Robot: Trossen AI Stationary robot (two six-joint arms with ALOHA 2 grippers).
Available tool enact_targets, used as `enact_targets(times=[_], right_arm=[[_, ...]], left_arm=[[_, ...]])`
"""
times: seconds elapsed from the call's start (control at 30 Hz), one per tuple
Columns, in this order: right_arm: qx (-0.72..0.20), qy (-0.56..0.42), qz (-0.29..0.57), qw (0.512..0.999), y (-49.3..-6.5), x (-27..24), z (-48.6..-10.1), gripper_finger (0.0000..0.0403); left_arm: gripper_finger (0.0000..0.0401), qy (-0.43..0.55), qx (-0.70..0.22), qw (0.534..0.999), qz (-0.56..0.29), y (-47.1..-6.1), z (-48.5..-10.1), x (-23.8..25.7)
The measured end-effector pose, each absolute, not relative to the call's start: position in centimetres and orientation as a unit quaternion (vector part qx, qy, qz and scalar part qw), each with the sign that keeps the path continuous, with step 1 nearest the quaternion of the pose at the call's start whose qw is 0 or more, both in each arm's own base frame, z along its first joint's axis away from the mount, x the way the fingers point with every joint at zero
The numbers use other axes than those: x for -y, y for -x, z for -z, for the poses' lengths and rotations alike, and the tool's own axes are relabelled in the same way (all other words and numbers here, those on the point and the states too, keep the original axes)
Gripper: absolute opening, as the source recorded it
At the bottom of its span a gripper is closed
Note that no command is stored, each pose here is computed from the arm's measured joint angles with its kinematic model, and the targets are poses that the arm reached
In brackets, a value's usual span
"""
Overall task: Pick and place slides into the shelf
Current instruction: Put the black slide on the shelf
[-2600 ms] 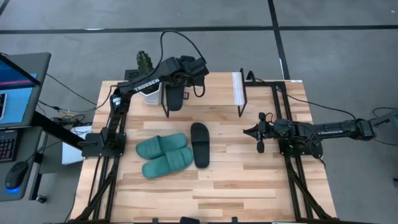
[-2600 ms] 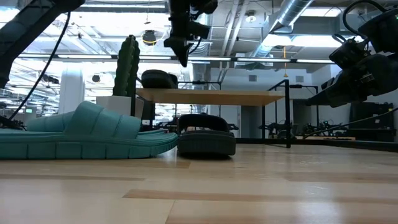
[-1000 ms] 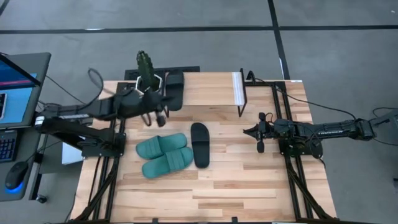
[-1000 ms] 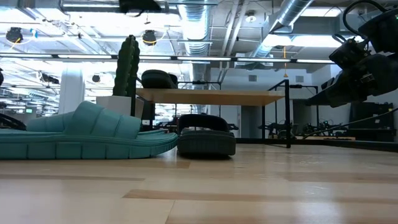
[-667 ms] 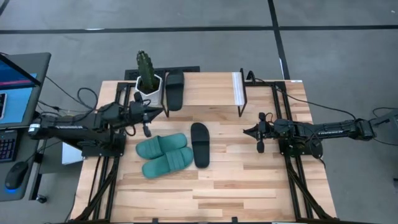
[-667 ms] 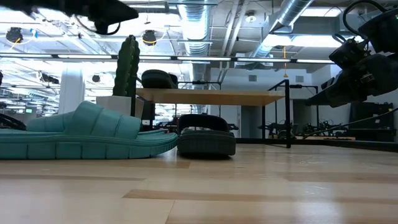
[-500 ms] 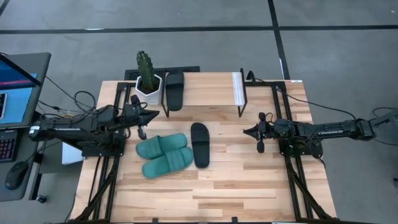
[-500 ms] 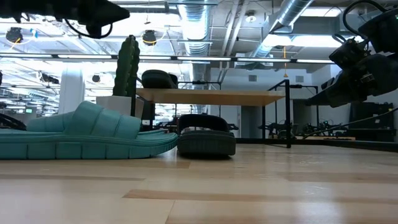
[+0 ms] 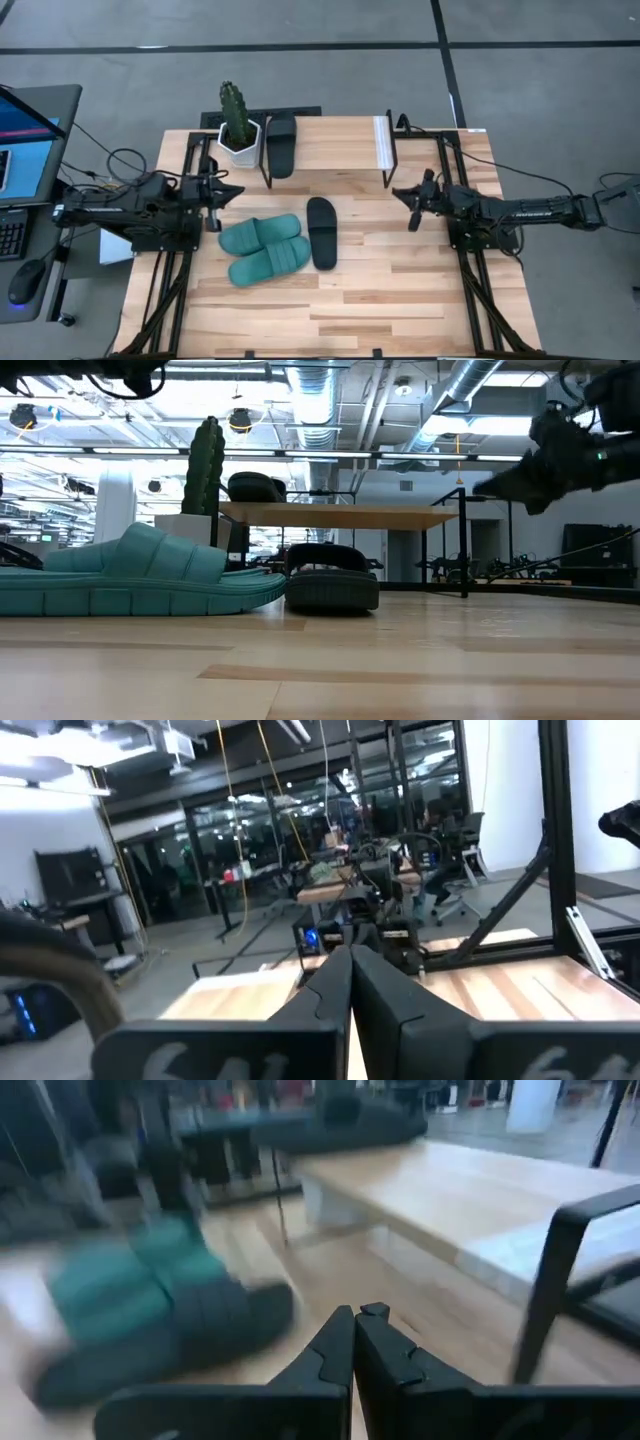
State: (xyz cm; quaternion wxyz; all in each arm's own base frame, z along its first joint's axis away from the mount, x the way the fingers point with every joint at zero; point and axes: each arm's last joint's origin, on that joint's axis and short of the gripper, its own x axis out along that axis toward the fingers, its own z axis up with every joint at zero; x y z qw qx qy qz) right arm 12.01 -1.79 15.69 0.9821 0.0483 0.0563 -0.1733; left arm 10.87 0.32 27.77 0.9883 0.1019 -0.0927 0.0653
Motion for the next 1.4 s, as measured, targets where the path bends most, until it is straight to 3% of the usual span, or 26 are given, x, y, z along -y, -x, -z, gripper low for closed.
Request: enact_targets(times=[0.17,0.37,0.53,0.7,0.9,1.13,1.4], right_arm=[[0.043,-0.258,0.156,0.953,-12.1,1.6,-17.0,0.0],[0.118,-0.149,0.253,0.949,-11.7,2.6,-18.5,0.0],[0.15,-0.165,0.186,0.957,-11.8,2.5,-19.2,0.0],[0.109,-0.187,0.172,0.961,-13.2,1.9,-18.2,0.0],[0.092,-0.144,0.158,0.973,-16.5,-0.3,-18.4,0.0],[-0.044,-0.078,0.306,0.948,-22.8,-2.5,-15.0,0.0],[-0.099,-0.069,0.318,0.94,-28.2,-4.4,-10.9,0.0]], left_arm=[[0.0,-0.11,0.077,0.989,-0.059,-10.3,-27.4,-0.2],[0.0,-0.106,0.047,0.992,-0.047,-9.9,-26.4,0.0],[0.0,-0.091,0.139,0.983,-0.078,-9.5,-25.1,-0.1],[0.0,-0.075,0.199,0.97,-0.114,-8.3,-24.1,-0.3],[0.0,-0.049,0.209,0.974,-0.076,-7.7,-23.9,-0.2],[0.0,-0.038,0.188,0.98,-0.055,-8.1,-23.5,-0.1],[0.0,-0.023,0.161,0.985,-0.05,-8.3,-23.0,0.0]])
